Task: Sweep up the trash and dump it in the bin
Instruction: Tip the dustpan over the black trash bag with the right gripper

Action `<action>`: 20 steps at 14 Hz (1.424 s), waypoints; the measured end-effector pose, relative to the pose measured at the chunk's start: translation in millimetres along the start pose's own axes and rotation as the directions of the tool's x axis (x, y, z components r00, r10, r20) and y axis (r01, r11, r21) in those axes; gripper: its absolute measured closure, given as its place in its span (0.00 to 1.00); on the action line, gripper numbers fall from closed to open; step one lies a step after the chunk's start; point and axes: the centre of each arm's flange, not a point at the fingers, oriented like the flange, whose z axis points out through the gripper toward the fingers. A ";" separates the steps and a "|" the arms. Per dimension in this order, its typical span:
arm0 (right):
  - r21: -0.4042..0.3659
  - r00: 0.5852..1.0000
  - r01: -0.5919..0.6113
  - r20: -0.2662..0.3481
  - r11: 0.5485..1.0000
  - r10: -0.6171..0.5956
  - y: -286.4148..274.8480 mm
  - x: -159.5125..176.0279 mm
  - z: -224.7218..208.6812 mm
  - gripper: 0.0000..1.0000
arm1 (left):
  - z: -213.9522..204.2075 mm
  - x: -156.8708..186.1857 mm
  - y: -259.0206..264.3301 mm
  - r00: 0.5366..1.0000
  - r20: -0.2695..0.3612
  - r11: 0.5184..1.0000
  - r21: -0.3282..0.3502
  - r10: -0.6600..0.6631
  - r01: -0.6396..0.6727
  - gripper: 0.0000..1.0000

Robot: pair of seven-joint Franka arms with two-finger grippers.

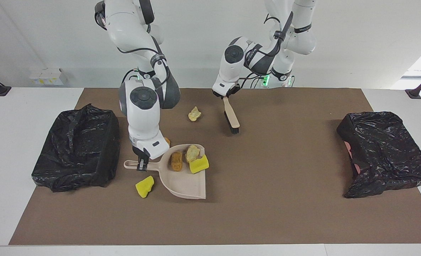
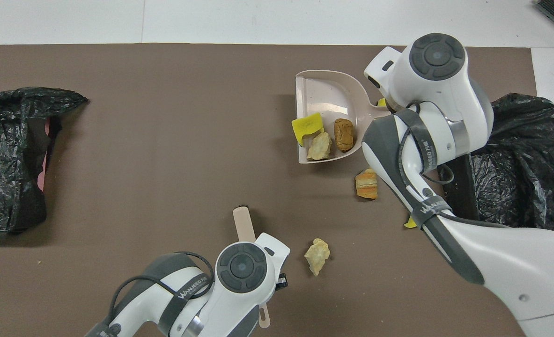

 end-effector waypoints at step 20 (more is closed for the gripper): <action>0.072 0.971 0.106 0.209 0.992 -0.119 -93.9 -390.2 -13.9 0.69 | -149.8 146.0 -90.7 0.992 -0.123 0.988 -0.155 -0.001 -0.018 0.00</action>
